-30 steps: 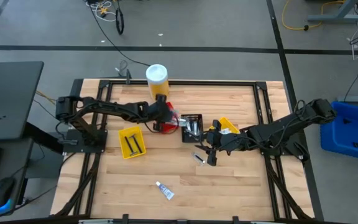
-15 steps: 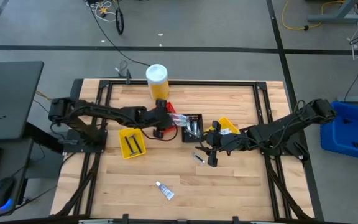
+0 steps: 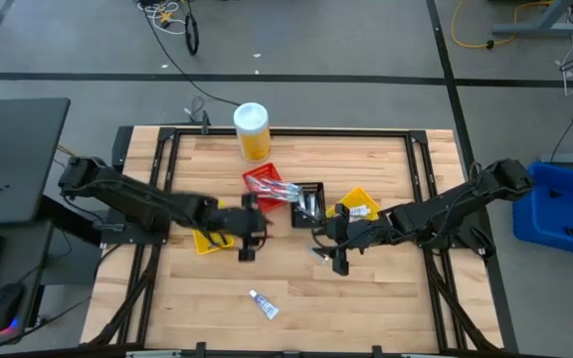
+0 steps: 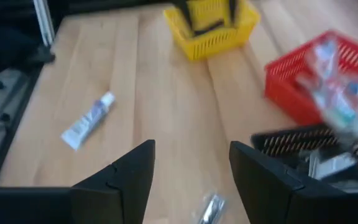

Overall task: Pick & Place Travel size toiletries
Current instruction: Put the silver nail cutter into the black bin, then put the white toothpaste into the right yellow bin

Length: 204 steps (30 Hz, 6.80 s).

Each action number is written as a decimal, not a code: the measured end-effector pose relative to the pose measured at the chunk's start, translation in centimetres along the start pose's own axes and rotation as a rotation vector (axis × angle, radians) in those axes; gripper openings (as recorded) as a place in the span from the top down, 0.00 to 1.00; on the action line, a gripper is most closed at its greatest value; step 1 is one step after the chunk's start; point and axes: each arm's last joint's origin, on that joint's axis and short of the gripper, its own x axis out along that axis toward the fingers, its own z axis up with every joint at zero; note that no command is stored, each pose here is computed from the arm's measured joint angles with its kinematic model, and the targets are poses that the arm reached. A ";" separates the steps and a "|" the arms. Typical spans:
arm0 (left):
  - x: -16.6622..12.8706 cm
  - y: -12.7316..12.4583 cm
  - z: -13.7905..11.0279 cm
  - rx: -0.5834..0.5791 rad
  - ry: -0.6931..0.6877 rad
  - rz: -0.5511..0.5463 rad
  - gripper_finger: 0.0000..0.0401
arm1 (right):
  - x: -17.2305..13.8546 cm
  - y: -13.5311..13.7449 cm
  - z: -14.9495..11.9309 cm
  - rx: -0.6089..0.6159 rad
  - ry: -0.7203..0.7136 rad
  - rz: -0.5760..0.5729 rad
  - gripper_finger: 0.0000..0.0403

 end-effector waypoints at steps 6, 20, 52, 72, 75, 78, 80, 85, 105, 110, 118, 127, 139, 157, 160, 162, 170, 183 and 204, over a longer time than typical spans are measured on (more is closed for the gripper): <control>0.6 -3.9 -1.0 -0.056 -0.050 -0.075 0.61 | 2.4 1.2 -2.1 -0.028 0.071 0.013 0.45; 2.4 -7.0 -1.7 -0.110 -0.109 -0.016 0.61 | 6.8 2.8 -7.7 0.010 0.281 -0.119 0.48; 3.3 -7.0 -2.4 -0.126 -0.067 0.009 0.61 | 9.3 1.4 -9.8 -0.022 0.342 -0.228 0.87; 3.3 -7.0 -2.3 -0.107 -0.078 0.012 0.61 | 5.2 -4.6 -1.7 -0.070 0.094 -0.319 0.86; 3.3 -7.0 -2.3 -0.108 -0.077 0.012 0.61 | 6.2 -6.9 -2.0 -0.092 0.168 -0.249 0.86; 3.3 -7.0 -2.3 -0.108 -0.077 0.013 0.61 | 6.9 -8.3 -2.4 -0.130 0.204 -0.259 0.86; 3.3 -7.0 -2.3 -0.108 -0.077 0.012 0.61 | 7.2 -9.2 -2.5 -0.119 0.217 -0.274 0.86; 3.3 -7.0 -2.3 -0.108 -0.076 0.012 0.61 | 8.1 -10.6 -3.2 -0.094 0.272 -0.215 0.83; 2.8 -8.5 -2.5 -0.075 -0.021 -0.286 0.61 | 7.5 -7.4 -2.0 -0.106 0.143 -0.131 0.51; 2.6 -9.9 -2.9 -0.011 -0.018 -0.340 0.61 | 7.1 -4.2 -1.2 -0.093 0.023 -0.039 0.52; 4.1 -13.1 -6.0 0.126 0.102 -0.465 0.61 | 6.5 -0.6 -1.8 -0.086 0.004 0.059 0.52; 5.5 -13.5 -8.0 0.228 0.184 -0.404 0.54 | 5.9 1.6 -2.5 -0.039 0.015 0.119 0.49; 6.8 -13.9 -9.5 0.233 0.250 -0.401 0.60 | 5.8 2.1 -2.7 -0.003 0.019 0.129 0.49; 8.2 -12.3 -7.2 0.046 0.012 -0.131 0.71 | 7.9 3.3 -5.0 0.021 0.080 0.137 0.45; 8.7 -11.3 -7.0 0.000 0.015 -0.112 0.72 | 8.5 3.3 -5.6 0.006 0.083 0.078 0.46; 9.0 -10.7 -6.8 -0.025 0.017 -0.101 0.74 | 8.9 3.2 -6.0 -0.001 0.085 0.038 0.46; 9.6 -9.5 -6.2 -0.066 -0.012 -0.090 0.75 | 9.5 3.2 -6.2 -0.011 0.066 0.031 0.44; 10.0 -8.5 -5.8 -0.091 -0.027 -0.084 0.75 | 9.6 3.2 -6.0 -0.003 0.044 0.041 0.39; 10.0 -8.4 -4.8 -0.077 -0.118 -0.091 0.74 | 9.7 2.9 -6.0 0.000 0.053 0.029 0.57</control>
